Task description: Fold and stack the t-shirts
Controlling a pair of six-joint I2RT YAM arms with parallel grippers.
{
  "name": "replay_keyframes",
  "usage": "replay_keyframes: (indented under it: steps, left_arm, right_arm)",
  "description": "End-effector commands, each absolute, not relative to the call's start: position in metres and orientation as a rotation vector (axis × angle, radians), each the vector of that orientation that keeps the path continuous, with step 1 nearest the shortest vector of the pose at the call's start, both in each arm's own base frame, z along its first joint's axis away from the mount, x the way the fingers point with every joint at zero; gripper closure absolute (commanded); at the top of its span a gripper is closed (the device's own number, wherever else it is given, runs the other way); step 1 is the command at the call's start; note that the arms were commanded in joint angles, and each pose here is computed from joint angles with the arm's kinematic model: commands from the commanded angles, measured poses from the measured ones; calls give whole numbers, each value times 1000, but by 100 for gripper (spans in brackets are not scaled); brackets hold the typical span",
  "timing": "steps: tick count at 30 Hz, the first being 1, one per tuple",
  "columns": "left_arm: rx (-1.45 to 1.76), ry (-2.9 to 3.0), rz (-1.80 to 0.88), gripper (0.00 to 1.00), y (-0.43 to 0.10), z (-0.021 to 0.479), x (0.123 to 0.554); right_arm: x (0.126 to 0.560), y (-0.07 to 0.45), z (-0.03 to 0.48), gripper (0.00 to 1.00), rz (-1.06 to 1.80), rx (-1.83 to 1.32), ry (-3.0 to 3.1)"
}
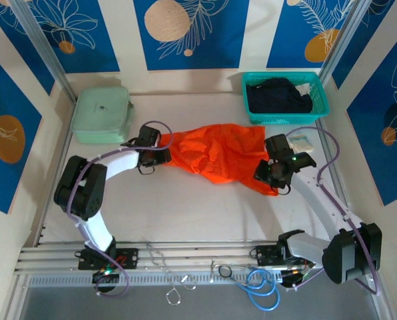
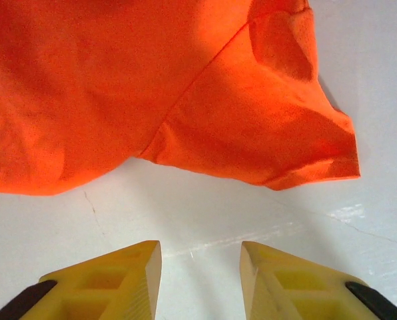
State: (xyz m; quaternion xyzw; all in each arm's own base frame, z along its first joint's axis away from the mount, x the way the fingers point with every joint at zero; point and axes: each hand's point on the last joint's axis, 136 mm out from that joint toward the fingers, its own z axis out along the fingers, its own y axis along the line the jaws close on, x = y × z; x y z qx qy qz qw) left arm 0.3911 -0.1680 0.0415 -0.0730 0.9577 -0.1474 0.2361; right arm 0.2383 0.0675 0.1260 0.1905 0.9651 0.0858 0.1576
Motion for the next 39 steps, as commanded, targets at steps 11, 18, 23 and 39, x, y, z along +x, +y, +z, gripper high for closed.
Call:
replay_keyframes:
  steps: [11, 18, 23, 39]
  left_arm:
    - [-203, 2584, -496, 72, -183, 47, 399]
    - [-192, 2554, -493, 100, -180, 68, 399]
    - [-179, 2532, -533, 100, -183, 97, 395]
    - [-77, 2754, -615, 100, -169, 179, 295]
  right_arm:
    - [232, 68, 128, 68, 274, 584, 2786]
    - [233, 72, 125, 70, 286, 575, 2797]
    - [232, 73, 126, 70, 296, 558, 2802]
    - [214, 123, 116, 68, 515, 386, 2910]
